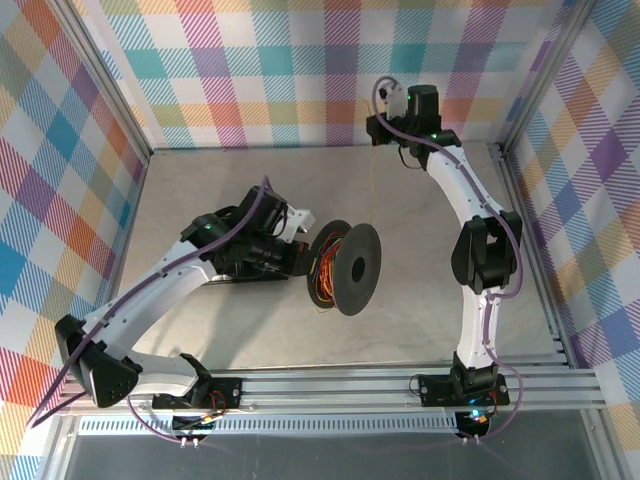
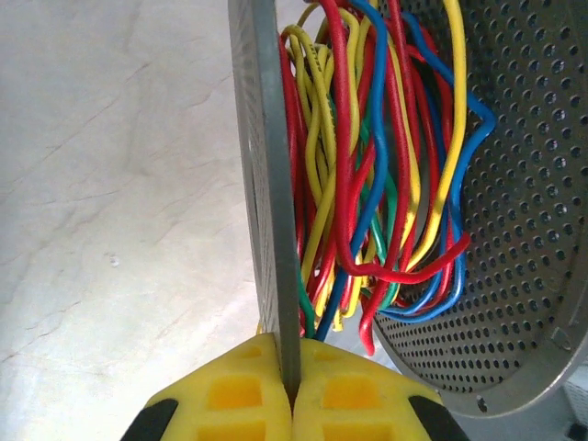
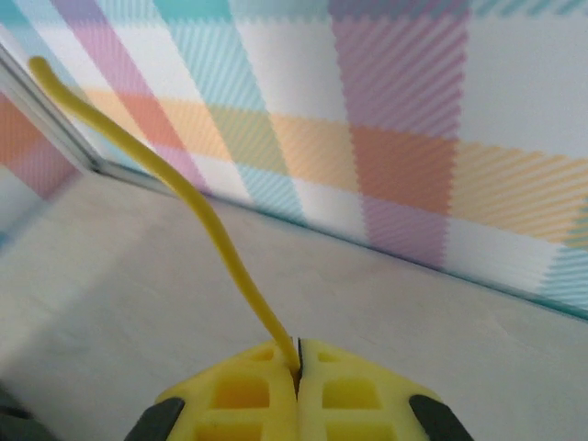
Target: Wrap the cables
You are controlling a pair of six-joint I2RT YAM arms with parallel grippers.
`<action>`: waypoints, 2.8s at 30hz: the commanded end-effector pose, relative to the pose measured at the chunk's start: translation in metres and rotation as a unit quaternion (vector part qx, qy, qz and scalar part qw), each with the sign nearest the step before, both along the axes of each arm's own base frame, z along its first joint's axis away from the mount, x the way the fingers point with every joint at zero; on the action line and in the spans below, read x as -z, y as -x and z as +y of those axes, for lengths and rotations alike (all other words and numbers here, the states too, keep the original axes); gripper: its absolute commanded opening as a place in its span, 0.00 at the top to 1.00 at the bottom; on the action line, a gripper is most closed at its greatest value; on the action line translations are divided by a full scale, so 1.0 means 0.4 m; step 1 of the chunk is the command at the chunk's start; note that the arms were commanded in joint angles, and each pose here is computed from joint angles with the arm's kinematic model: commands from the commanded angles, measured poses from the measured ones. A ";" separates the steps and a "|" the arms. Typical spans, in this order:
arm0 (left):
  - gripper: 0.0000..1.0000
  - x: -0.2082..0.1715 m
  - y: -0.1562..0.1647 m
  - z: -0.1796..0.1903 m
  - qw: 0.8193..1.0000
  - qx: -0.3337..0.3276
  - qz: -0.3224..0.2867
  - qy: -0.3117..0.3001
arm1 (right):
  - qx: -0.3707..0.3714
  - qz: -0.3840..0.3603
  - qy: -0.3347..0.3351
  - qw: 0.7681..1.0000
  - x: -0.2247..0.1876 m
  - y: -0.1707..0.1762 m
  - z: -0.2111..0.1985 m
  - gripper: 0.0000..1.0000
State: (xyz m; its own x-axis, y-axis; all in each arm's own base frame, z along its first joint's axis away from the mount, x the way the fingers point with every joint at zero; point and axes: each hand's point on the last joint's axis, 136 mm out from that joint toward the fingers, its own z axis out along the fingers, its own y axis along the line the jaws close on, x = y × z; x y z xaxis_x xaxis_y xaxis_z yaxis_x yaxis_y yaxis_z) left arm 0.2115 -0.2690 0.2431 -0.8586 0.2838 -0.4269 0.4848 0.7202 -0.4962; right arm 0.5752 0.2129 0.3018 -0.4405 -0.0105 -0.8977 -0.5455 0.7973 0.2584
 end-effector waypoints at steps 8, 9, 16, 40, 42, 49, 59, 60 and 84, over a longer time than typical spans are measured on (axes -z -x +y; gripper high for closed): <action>1.00 0.059 -0.183 -0.038 0.993 -0.078 -0.061 -0.065 | -0.115 0.045 -0.171 0.978 -0.184 0.202 0.176 1.00; 1.00 0.064 -0.194 -0.042 0.992 -0.083 -0.064 -0.066 | -0.113 0.052 -0.174 0.977 -0.171 0.212 0.177 1.00; 1.00 0.089 -0.228 -0.053 0.990 -0.097 -0.066 -0.075 | -0.111 0.087 -0.211 0.967 -0.112 0.272 0.173 1.00; 1.00 0.040 -0.379 0.018 0.943 -0.284 -0.128 -0.119 | -0.152 0.142 -0.356 0.911 -0.021 0.674 0.238 1.00; 1.00 0.046 -0.385 0.018 0.940 -0.295 -0.123 -0.118 | -0.150 0.155 -0.356 0.909 0.014 0.709 0.242 1.00; 1.00 0.067 -0.401 0.036 0.929 -0.336 -0.104 -0.120 | -0.111 0.187 -0.337 0.916 0.147 0.815 0.209 1.00; 1.00 0.098 -0.409 0.028 0.929 -0.355 -0.057 -0.086 | 0.044 0.251 -0.262 0.931 0.445 0.820 0.108 1.00; 1.00 0.100 -0.409 0.026 0.930 -0.355 -0.053 -0.081 | 0.051 0.258 -0.256 0.930 0.466 0.814 0.109 1.00; 1.00 0.009 -0.304 0.031 0.966 -0.221 0.036 0.129 | 0.131 0.344 -0.227 0.902 0.718 0.569 -0.007 1.00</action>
State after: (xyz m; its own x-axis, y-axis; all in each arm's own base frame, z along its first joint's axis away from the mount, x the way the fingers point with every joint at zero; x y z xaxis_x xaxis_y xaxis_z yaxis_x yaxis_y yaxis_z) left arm 0.3489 -0.2352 0.1828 -0.9007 -0.3048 -0.3096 -0.0739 0.8098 -0.5820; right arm 0.3379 0.2258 0.0264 -0.8190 0.4923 -0.2947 0.0484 0.5710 0.8195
